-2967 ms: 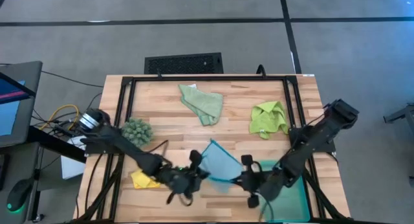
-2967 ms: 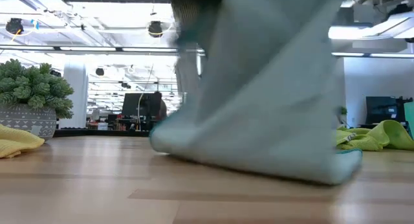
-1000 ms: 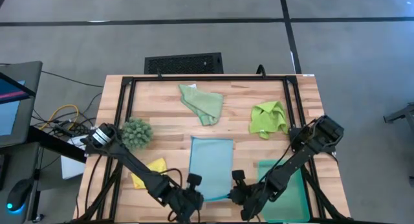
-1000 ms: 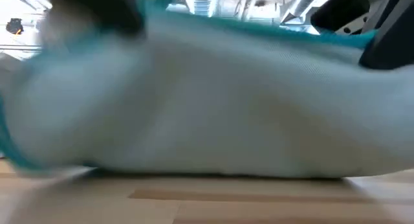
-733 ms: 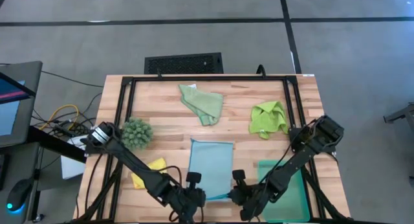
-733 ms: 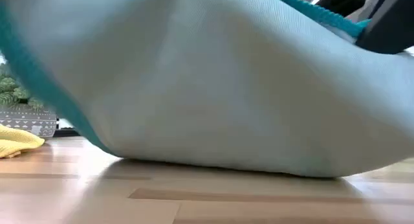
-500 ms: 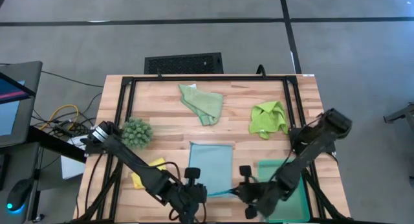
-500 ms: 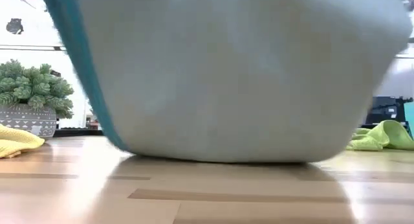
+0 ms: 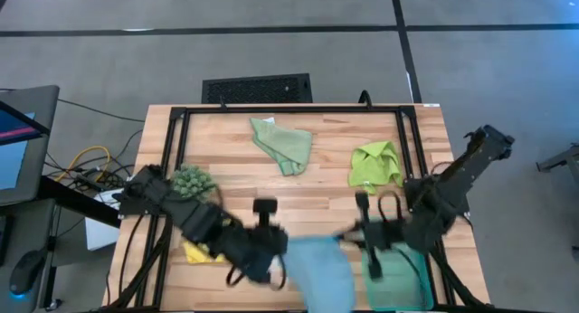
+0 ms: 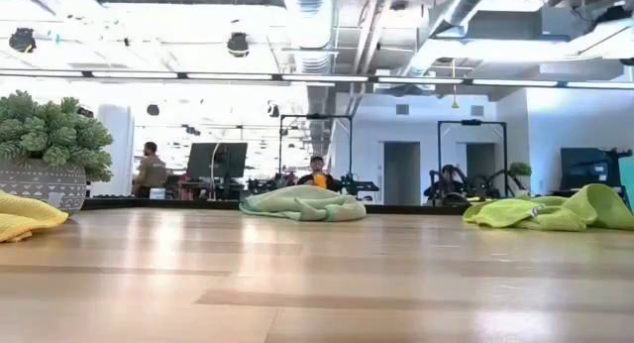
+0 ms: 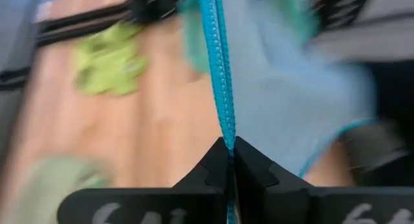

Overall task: Fold microfiber towels
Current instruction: Fold the blue microfiber cloth

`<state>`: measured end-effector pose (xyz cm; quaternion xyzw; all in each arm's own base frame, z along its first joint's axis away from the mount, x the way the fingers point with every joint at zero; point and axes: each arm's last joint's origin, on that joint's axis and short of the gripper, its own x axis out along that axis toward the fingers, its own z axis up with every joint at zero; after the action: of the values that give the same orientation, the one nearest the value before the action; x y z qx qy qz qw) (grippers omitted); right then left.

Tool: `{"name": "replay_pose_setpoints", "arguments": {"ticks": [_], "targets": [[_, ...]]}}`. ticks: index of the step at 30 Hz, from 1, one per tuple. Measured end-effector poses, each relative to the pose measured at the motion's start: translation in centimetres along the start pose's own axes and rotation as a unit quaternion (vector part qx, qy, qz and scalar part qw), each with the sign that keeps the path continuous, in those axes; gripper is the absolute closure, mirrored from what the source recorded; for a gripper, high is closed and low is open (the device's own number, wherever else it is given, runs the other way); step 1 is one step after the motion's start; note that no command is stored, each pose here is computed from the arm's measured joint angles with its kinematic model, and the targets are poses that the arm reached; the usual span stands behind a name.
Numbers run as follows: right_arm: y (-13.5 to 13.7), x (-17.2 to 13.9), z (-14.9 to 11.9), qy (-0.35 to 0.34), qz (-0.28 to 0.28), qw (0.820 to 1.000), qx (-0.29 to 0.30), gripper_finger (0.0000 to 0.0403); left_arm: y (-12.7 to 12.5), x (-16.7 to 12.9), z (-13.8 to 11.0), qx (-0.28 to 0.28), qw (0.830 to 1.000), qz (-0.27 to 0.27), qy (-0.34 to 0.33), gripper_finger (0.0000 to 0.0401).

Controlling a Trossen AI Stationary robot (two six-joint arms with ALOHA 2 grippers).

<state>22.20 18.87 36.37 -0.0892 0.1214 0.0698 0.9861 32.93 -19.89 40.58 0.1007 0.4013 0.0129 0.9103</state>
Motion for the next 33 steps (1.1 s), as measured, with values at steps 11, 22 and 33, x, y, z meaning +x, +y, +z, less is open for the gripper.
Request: {"name": "replay_pose_setpoints", "arguments": {"ticks": [11, 22, 33], "targets": [[-9.3, 2.7, -1.8, 0.133, -0.342, 0.921, -0.132, 0.0395, 10.5, 3.0, -1.0, 0.073, 0.93, 0.344, 0.111, 0.0401], [-5.7, 6.4, -9.1, 0.194, -0.16, 0.968, -0.024, 0.0388, 3.7, 8.4, -2.4, 0.077, 0.956, 0.224, 0.175, 0.0401], [5.1, 10.5, -21.6, 0.276, 0.014, 0.961, 0.018, 0.0382, -11.0, 23.8, -10.8, 0.109, 0.951, 0.125, 0.261, 0.0401]]}}
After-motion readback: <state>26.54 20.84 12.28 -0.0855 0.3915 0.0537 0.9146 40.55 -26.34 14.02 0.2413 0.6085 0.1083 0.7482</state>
